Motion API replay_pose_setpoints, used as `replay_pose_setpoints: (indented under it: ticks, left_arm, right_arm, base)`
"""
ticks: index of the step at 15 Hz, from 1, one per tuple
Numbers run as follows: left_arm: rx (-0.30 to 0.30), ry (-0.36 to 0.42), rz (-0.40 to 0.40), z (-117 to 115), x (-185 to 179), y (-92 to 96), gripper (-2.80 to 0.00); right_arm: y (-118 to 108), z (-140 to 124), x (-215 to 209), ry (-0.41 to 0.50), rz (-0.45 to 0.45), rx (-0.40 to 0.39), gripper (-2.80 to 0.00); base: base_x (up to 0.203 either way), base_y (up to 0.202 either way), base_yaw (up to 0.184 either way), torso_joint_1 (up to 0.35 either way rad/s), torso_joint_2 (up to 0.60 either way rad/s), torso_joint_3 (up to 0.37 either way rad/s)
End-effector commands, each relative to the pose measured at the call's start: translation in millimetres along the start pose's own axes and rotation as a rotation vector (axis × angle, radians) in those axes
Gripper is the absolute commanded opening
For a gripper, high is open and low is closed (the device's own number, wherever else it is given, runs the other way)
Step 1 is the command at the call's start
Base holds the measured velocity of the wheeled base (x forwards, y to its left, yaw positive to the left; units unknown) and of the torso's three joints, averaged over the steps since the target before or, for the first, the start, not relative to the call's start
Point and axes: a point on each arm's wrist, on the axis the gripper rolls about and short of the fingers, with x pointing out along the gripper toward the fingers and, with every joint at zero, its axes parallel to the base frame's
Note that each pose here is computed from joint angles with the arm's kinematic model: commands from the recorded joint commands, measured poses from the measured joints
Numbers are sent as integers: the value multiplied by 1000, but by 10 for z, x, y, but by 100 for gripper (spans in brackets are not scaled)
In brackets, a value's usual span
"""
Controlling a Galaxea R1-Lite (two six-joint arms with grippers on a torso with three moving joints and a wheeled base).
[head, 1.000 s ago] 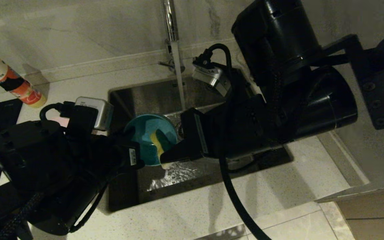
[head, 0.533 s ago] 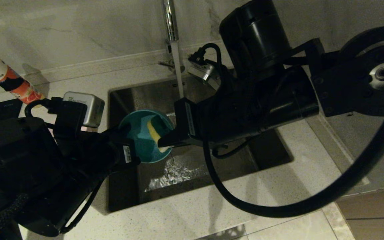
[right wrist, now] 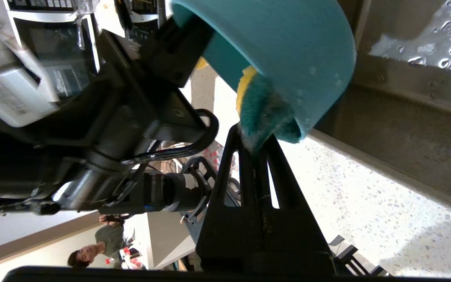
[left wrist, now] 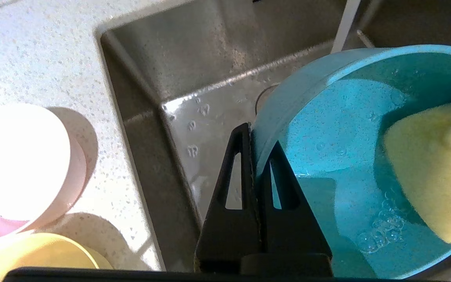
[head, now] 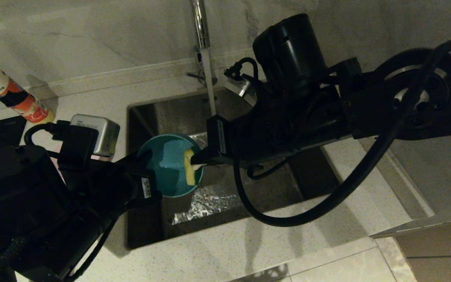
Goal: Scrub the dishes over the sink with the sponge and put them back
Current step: Wipe the bowl
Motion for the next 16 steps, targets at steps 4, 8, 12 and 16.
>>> replay_pose_setpoints:
  ticks: [4,8,12,16]
  left_arm:
    - [-1,0,-1,-8,-18,-2,-280]
    - [-4,-5,-2,-2,-49,18,-280]
    - [-18,-6,-2,-2,-53,20,-280]
    - [-19,18,-16,-79,-73,19,-280]
  right_arm:
    - [5,23,73,-25,23,-15,-280]
    - [-30,14,206,-22,34,-23,-280]
    - [-27,-8,240,-14,39,-22,-280]
    - [56,11,138,-37,60,-37,-280]
  base:
    - [0,0,0,0,0,0]
    - [0,0,0,0,0,0]
    - [0,0,0,0,0,0]
    - [0,0,0,0,0,0]
